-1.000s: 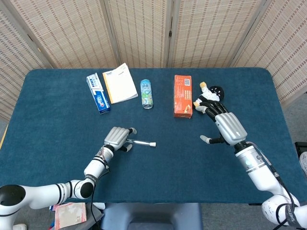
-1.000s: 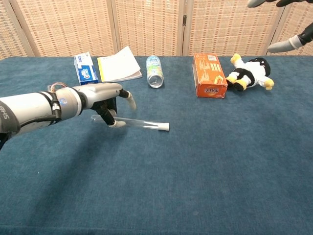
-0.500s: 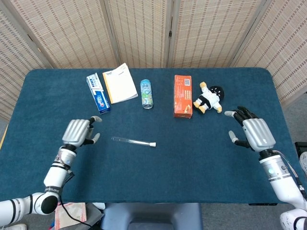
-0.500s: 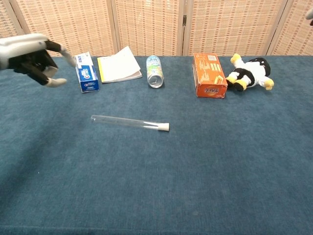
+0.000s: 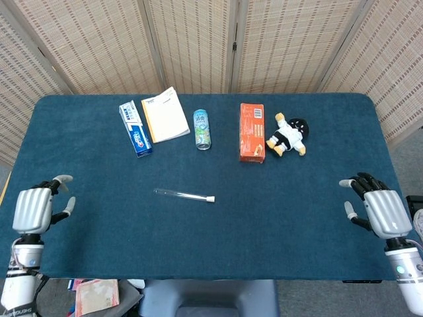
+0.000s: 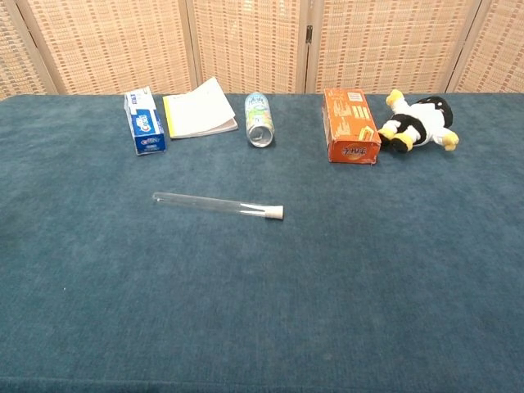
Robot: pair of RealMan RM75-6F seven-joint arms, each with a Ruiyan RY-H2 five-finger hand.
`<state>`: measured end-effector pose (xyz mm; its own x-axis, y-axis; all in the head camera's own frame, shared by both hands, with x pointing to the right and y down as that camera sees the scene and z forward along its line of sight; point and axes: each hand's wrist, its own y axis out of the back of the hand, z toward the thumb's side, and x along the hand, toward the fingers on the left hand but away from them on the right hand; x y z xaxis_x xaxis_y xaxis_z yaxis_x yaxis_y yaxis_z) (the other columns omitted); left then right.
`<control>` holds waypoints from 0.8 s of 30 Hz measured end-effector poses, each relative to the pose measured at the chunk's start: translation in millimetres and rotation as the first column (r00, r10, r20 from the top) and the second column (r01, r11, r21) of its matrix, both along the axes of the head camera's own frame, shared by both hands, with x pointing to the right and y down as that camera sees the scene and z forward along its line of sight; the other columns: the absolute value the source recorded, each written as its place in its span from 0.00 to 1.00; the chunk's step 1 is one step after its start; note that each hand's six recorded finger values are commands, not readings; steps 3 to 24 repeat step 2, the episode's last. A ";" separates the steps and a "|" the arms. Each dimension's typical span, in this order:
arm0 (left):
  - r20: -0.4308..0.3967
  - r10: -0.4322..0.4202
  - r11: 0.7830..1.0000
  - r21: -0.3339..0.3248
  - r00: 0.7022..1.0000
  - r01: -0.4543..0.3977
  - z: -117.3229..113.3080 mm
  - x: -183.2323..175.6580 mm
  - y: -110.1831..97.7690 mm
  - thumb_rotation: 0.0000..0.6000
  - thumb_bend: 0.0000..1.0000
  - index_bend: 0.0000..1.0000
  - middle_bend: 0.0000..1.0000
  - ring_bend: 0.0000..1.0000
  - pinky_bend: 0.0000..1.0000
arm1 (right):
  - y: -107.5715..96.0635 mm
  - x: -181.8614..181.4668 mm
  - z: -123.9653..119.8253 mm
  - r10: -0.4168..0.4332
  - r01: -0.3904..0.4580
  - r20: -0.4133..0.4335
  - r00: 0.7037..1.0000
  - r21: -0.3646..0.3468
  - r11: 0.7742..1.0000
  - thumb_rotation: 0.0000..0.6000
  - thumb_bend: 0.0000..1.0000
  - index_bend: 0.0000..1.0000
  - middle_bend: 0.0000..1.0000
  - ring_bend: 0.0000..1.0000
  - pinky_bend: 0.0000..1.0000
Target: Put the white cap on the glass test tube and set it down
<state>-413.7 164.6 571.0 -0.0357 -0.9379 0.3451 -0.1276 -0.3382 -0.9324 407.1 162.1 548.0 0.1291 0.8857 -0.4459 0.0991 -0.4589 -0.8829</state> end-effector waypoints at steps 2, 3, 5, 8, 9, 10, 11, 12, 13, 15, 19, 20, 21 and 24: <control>0.020 -0.018 1.000 0.008 1.000 0.018 -6.8 -6.2 13.1 1.00 0.34 0.32 0.49 0.47 0.52 | 9.0 6.2 -3.4 0.021 -0.020 -0.010 1.000 0.003 1.000 1.00 0.45 0.30 0.29 0.16 0.28; 0.020 -0.018 1.000 0.008 1.000 0.018 -6.8 -6.2 13.1 1.00 0.34 0.32 0.49 0.47 0.52 | 9.0 6.2 -3.4 0.021 -0.020 -0.010 1.000 0.003 1.000 1.00 0.45 0.30 0.29 0.16 0.28; 0.020 -0.018 1.000 0.008 1.000 0.018 -6.8 -6.2 13.1 1.00 0.34 0.32 0.49 0.47 0.52 | 9.0 6.2 -3.4 0.021 -0.020 -0.010 1.000 0.003 1.000 1.00 0.45 0.30 0.29 0.16 0.28; 0.020 -0.018 1.000 0.008 1.000 0.018 -6.8 -6.2 13.1 1.00 0.34 0.32 0.49 0.47 0.52 | 9.0 6.2 -3.4 0.021 -0.020 -0.010 1.000 0.003 1.000 1.00 0.45 0.30 0.29 0.16 0.28; 0.020 -0.018 1.000 0.008 1.000 0.018 -6.8 -6.2 13.1 1.00 0.34 0.32 0.49 0.47 0.52 | 9.0 6.2 -3.4 0.021 -0.020 -0.010 1.000 0.003 1.000 1.00 0.45 0.30 0.29 0.16 0.28; 0.020 -0.018 1.000 0.008 1.000 0.018 -6.8 -6.2 13.1 1.00 0.34 0.32 0.49 0.47 0.52 | 9.0 6.2 -3.4 0.021 -0.020 -0.010 1.000 0.003 1.000 1.00 0.45 0.30 0.29 0.16 0.28; 0.020 -0.018 1.000 0.008 1.000 0.018 -6.8 -6.2 13.1 1.00 0.34 0.32 0.49 0.47 0.52 | 9.0 6.2 -3.4 0.021 -0.020 -0.010 1.000 0.003 1.000 1.00 0.45 0.30 0.29 0.16 0.28; 0.020 -0.018 1.000 0.008 1.000 0.018 -6.8 -6.2 13.1 1.00 0.34 0.32 0.49 0.47 0.52 | 9.0 6.2 -3.4 0.021 -0.020 -0.010 1.000 0.003 1.000 1.00 0.45 0.30 0.29 0.16 0.28; 0.020 -0.018 1.000 0.008 1.000 0.018 -6.8 -6.2 13.1 1.00 0.34 0.32 0.49 0.47 0.52 | 9.0 6.2 -3.4 0.021 -0.020 -0.010 1.000 0.003 1.000 1.00 0.45 0.30 0.29 0.16 0.28; 0.020 -0.018 1.000 0.008 1.000 0.018 -6.8 -6.2 13.1 1.00 0.34 0.32 0.49 0.47 0.52 | 9.0 6.2 -3.4 0.021 -0.020 -0.010 1.000 0.003 1.000 1.00 0.45 0.30 0.29 0.16 0.28; 0.020 -0.018 1.000 0.008 1.000 0.018 -6.8 -6.2 13.1 1.00 0.34 0.32 0.49 0.47 0.52 | 9.0 6.2 -3.4 0.021 -0.020 -0.010 1.000 0.003 1.000 1.00 0.45 0.30 0.29 0.16 0.28; 0.020 -0.018 1.000 0.008 1.000 0.018 -6.8 -6.2 13.1 1.00 0.34 0.32 0.49 0.47 0.52 | 9.0 6.2 -3.4 0.021 -0.020 -0.010 1.000 0.003 1.000 1.00 0.45 0.30 0.29 0.16 0.28; 0.020 -0.018 1.000 0.008 1.000 0.018 -6.8 -6.2 13.1 1.00 0.34 0.32 0.49 0.47 0.52 | 9.0 6.2 -3.4 0.021 -0.020 -0.010 1.000 0.003 1.000 1.00 0.45 0.30 0.29 0.16 0.28; 0.020 -0.018 1.000 0.008 1.000 0.018 -6.8 -6.2 13.1 1.00 0.34 0.32 0.49 0.47 0.52 | 9.0 6.2 -3.4 0.021 -0.020 -0.010 1.000 0.003 1.000 1.00 0.45 0.30 0.29 0.16 0.28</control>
